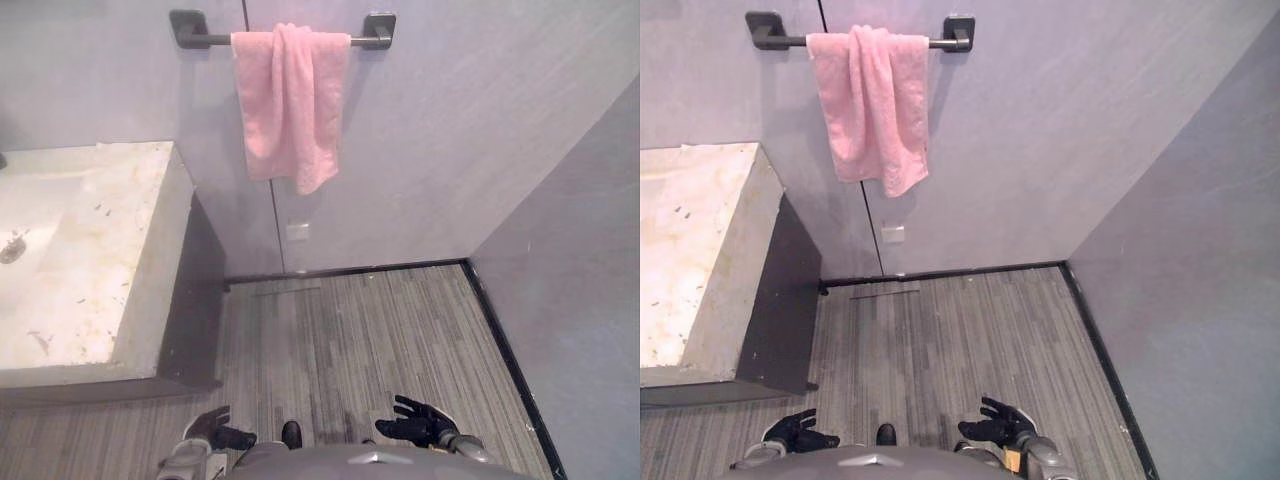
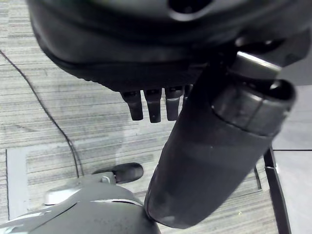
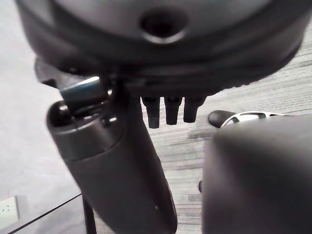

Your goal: Organize the bathroom.

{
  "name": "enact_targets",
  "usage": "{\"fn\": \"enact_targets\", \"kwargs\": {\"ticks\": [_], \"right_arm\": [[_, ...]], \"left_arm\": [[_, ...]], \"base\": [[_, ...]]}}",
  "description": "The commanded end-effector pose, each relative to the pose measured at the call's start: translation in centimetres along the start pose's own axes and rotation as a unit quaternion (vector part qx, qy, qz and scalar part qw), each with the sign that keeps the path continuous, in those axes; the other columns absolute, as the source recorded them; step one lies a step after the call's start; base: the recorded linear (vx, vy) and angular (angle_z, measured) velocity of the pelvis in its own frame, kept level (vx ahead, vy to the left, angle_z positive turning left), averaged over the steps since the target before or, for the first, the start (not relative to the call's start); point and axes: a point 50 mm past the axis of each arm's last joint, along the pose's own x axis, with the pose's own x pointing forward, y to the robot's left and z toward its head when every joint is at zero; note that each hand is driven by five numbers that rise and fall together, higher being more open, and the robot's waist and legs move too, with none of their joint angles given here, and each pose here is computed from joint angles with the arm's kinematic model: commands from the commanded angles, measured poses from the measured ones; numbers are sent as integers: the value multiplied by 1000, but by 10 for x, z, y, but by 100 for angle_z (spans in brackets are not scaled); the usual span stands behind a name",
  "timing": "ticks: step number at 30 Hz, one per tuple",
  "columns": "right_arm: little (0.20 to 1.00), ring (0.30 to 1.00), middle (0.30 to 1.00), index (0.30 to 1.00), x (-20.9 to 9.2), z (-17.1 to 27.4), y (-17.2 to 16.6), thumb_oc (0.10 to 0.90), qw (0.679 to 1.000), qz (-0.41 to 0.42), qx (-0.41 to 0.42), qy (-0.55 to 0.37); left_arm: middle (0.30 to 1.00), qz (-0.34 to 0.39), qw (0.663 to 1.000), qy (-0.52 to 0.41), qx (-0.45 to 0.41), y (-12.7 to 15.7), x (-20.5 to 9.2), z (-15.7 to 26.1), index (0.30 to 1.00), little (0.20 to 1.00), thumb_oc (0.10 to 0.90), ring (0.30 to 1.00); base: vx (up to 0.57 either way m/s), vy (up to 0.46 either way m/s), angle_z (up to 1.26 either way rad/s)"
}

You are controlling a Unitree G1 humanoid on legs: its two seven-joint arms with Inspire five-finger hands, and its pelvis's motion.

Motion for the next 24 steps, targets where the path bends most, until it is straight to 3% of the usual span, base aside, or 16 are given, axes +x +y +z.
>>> {"fn": "enact_targets", "kwargs": {"ticks": [1,24], "right_arm": [[900,900,900,900,-1,13,-20,800,999,-36,-7,-15],[900,900,900,900,-3,3,-21,800,1000,-30,2,3]], "left_arm": [[900,-26,999,11,36,-12,0,-5,900,900,800,900],[900,-15,1000,0,9,-12,1,3,900,900,800,900]], "base": [[0,0,0],[3,-2,-1]]}}
